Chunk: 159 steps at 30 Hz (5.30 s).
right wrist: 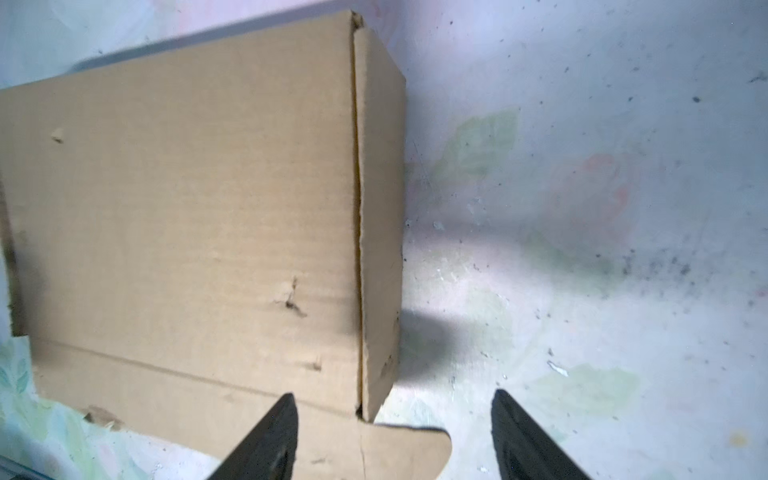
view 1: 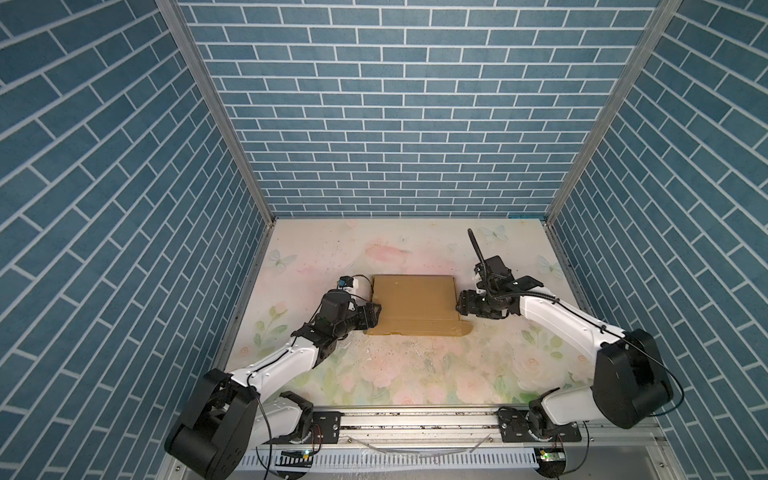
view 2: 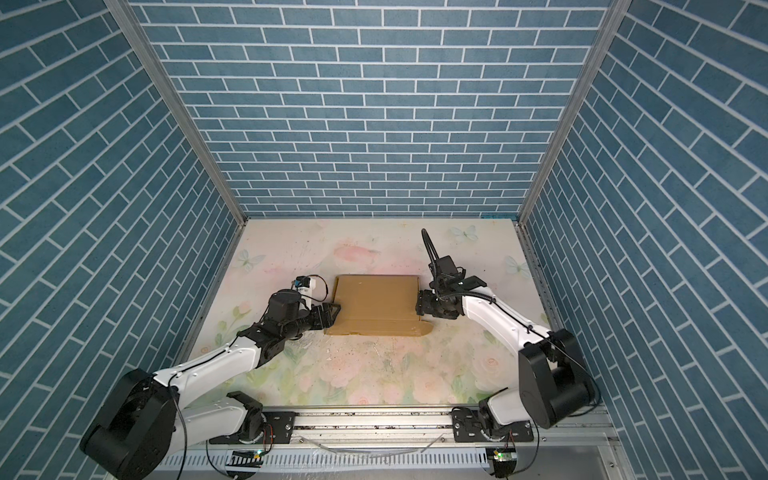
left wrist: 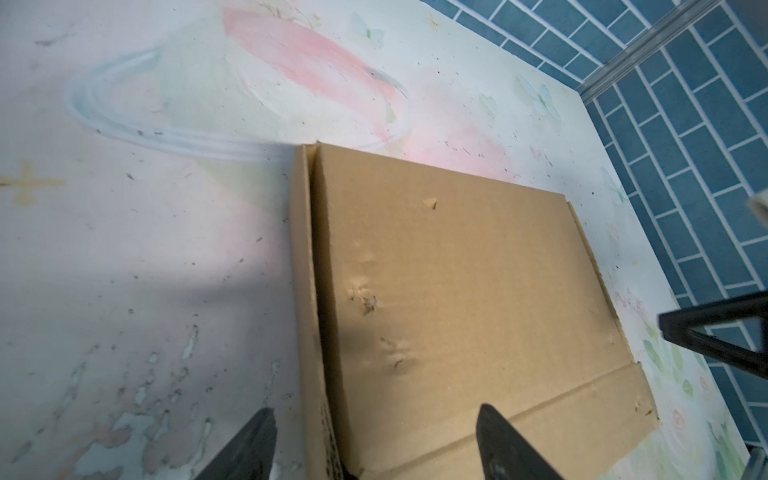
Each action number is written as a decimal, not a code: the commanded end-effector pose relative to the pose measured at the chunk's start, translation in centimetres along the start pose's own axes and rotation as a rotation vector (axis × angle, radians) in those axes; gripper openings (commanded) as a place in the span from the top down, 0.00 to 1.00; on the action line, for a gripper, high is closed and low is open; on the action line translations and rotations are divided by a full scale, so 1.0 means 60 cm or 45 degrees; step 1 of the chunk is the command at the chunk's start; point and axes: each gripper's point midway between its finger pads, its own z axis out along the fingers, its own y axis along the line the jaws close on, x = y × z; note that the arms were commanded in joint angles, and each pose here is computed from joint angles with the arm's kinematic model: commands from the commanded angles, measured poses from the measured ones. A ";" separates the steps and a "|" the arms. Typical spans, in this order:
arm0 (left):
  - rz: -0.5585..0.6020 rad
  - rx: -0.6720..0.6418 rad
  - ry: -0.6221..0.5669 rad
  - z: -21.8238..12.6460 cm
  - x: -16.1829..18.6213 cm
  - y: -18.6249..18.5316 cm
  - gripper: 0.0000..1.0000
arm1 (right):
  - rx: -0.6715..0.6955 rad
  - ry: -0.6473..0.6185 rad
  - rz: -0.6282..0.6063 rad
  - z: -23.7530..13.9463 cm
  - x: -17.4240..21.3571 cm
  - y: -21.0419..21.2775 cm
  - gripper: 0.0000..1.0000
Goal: Fold the paper box
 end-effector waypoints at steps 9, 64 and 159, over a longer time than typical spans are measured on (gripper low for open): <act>-0.016 0.008 0.056 0.024 0.016 0.012 0.23 | -0.042 0.034 -0.024 0.036 0.030 0.046 0.27; -0.414 -0.199 0.372 0.086 0.087 0.179 0.75 | -0.845 0.187 0.390 0.146 -0.042 0.048 0.02; 2.438 -0.176 0.099 -0.061 -0.048 -0.191 0.57 | -1.364 0.153 0.805 -0.105 -0.062 0.154 0.22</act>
